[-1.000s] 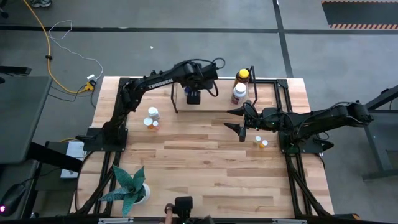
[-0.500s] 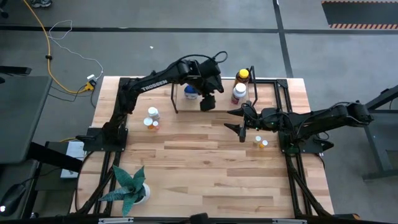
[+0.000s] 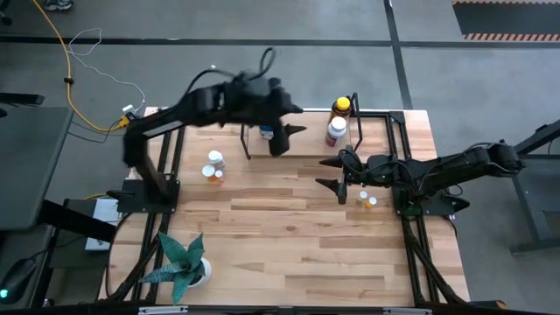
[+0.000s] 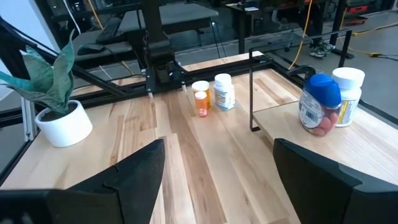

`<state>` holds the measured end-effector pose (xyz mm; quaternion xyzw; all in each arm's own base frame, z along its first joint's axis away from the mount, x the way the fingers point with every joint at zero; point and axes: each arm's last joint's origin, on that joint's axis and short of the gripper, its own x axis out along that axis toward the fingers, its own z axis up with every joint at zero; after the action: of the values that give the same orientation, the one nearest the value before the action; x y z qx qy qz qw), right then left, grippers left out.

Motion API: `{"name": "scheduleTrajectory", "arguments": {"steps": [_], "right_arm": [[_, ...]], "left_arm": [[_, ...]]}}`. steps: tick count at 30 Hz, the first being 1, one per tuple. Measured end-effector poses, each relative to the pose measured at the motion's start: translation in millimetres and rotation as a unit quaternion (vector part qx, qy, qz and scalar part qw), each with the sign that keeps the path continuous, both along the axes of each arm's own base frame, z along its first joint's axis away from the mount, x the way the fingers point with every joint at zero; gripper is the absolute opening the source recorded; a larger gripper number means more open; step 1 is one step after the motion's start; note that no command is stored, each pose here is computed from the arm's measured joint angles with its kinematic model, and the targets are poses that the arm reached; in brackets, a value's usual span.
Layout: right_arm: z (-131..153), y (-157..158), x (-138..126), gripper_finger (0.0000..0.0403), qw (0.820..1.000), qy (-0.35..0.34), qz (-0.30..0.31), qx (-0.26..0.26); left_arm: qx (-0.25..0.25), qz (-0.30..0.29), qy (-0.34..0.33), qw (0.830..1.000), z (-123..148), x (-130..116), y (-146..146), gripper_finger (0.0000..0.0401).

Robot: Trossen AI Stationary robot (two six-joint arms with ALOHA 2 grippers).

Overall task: Pick and place medicine bottles onto shelf by color
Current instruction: Put the large orange pill bottle on the shelf

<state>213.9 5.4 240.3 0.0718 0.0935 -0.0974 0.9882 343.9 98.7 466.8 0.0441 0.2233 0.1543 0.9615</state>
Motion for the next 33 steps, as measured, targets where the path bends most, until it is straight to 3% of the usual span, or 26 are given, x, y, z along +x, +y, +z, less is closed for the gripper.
{"name": "scheduleTrajectory", "arguments": {"steps": [6,17,24,33], "right_arm": [[0.0,0.7,0.0,0.0291,1.0,0.0,0.002,0.0],[1.8,-1.7,0.4,0.0291,1.0,-0.009,-0.004,-0.001],[3.4,-5.4,0.7,0.0291,1.0,-0.018,-0.016,0.0],[5.1,-5.7,0.9,0.0291,0.999,-0.027,-0.021,-0.001]], "left_arm": [[0.047,0.021,-0.093,0.994,-23.7,-59.2,-30.0,0.0213],[0.012,0.066,-0.26,0.963,-169.8,-168.0,-51.6,0.0213],[-0.01,0.048,-0.255,0.966,-227.6,-195.7,-63.6,0.0213],[-0.011,0.026,-0.258,0.966,-230.0,-205.2,-67.2,0.0213]]}}
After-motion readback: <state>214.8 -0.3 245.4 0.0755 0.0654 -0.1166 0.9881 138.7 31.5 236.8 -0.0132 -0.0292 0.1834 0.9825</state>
